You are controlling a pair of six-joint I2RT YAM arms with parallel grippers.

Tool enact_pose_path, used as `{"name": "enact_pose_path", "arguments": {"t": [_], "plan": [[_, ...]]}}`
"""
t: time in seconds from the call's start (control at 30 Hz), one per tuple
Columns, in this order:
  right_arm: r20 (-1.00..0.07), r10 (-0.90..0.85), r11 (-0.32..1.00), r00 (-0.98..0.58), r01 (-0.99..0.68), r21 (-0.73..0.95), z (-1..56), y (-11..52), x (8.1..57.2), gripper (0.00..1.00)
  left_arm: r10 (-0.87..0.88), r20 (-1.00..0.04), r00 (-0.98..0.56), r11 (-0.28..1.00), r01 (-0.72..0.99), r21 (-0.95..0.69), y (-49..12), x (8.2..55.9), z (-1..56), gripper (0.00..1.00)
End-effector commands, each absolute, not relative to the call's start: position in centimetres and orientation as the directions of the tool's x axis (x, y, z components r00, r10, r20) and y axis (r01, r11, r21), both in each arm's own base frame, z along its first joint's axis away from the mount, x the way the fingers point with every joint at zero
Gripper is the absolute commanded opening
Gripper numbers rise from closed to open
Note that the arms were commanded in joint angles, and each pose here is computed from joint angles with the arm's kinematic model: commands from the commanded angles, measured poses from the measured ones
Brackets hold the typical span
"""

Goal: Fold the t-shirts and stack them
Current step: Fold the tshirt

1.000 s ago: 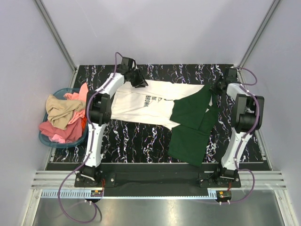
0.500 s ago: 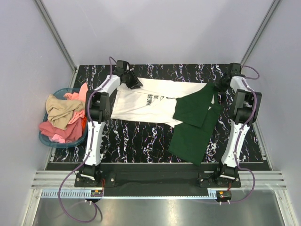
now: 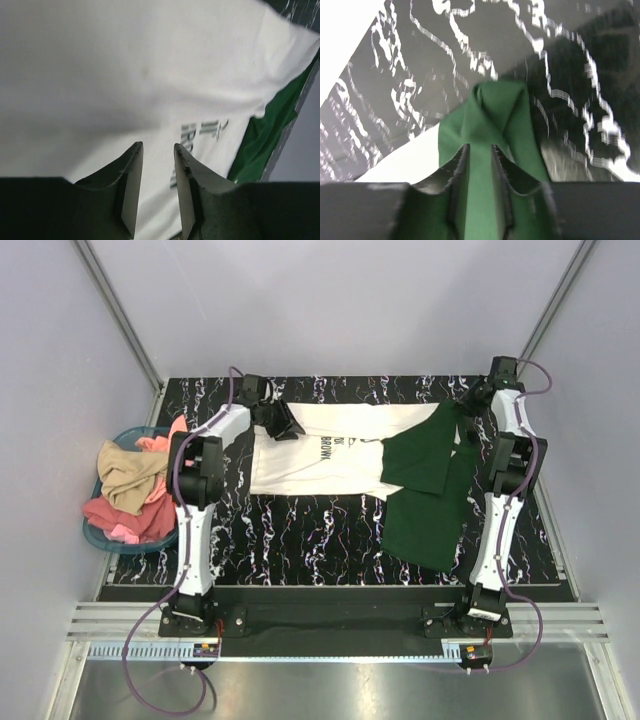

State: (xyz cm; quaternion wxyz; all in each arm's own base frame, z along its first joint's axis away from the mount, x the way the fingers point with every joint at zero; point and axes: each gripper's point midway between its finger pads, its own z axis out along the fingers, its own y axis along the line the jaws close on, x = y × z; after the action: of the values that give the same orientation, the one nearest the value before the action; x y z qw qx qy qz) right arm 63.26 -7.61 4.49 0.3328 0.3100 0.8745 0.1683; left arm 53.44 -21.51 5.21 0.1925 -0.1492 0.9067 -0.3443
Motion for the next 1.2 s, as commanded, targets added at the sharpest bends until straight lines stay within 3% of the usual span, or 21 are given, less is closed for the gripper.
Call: {"name": "enact_pose_path", "arguments": {"t": [0.0, 0.03, 0.07, 0.2, 0.3, 0.33, 0.53, 0.73, 0.77, 0.87, 1.17], "plan": [[-0.481, 0.693, 0.715, -0.537, 0.431, 0.550, 14.0, -7.1, 60.9, 0.35, -0.327, -0.418, -0.848, 0.727, 0.057, -0.684, -21.0, 49.8, 16.0, 0.37], [-0.448, 0.717, 0.695, -0.534, 0.494, 0.523, 13.3, -7.3, 59.3, 0.39, -0.297, -0.408, -0.863, 0.756, 0.048, -0.652, -20.3, 48.0, 14.8, 0.38], [-0.485, 0.732, 0.680, -0.478, 0.543, 0.492, 16.2, -8.3, 57.7, 0.41, -0.293, -0.409, -0.864, 0.781, 0.030, -0.623, -19.5, 47.0, 14.6, 0.39], [-0.351, 0.833, 0.549, -0.428, 0.719, 0.425, 15.9, -7.1, 48.6, 0.45, -0.278, -0.420, -0.864, 0.819, 0.014, -0.573, -17.4, 41.6, 15.8, 0.41], [-0.228, 0.883, 0.468, -0.409, 0.801, 0.374, 13.3, -4.6, 40.3, 0.46, -0.268, -0.400, -0.877, 0.819, 0.012, -0.574, -17.0, 38.7, 15.5, 0.42], [-0.159, 0.894, 0.448, -0.419, 0.844, 0.294, 9.9, -3.7, 36.1, 0.46, -0.261, -0.380, -0.888, 0.815, 0.008, -0.580, -17.1, 37.8, 14.9, 0.42], [-0.153, 0.892, 0.444, -0.425, 0.888, 0.117, 7.1, -2.9, 23.5, 0.48, -0.233, -0.382, -0.894, 0.820, 0.030, -0.572, -16.7, 34.7, 14.9, 0.44], [-0.098, 0.900, 0.435, -0.425, 0.892, 0.121, 4.9, -0.9, 18.7, 0.47, -0.225, -0.360, -0.905, 0.837, 0.009, -0.547, -15.8, 33.8, 13.4, 0.45], [-0.091, 0.890, 0.455, -0.446, 0.875, 0.164, 4.7, -0.4, 19.0, 0.45, -0.225, -0.357, -0.907, 0.837, 0.008, -0.546, -15.8, 33.7, 13.3, 0.45], [-0.051, 0.886, 0.459, -0.461, 0.857, 0.233, 3.9, 1.1, 18.7, 0.57, -0.229, -0.355, -0.906, 0.841, 0.000, -0.541, -15.6, 33.7, 13.1, 0.45], [-0.047, 0.872, 0.489, -0.487, 0.860, 0.145, 2.3, 0.6, 18.6, 0.54, -0.255, -0.355, -0.899, 0.847, -0.031, -0.531, -15.2, 34.4, 13.1, 0.46]]}}
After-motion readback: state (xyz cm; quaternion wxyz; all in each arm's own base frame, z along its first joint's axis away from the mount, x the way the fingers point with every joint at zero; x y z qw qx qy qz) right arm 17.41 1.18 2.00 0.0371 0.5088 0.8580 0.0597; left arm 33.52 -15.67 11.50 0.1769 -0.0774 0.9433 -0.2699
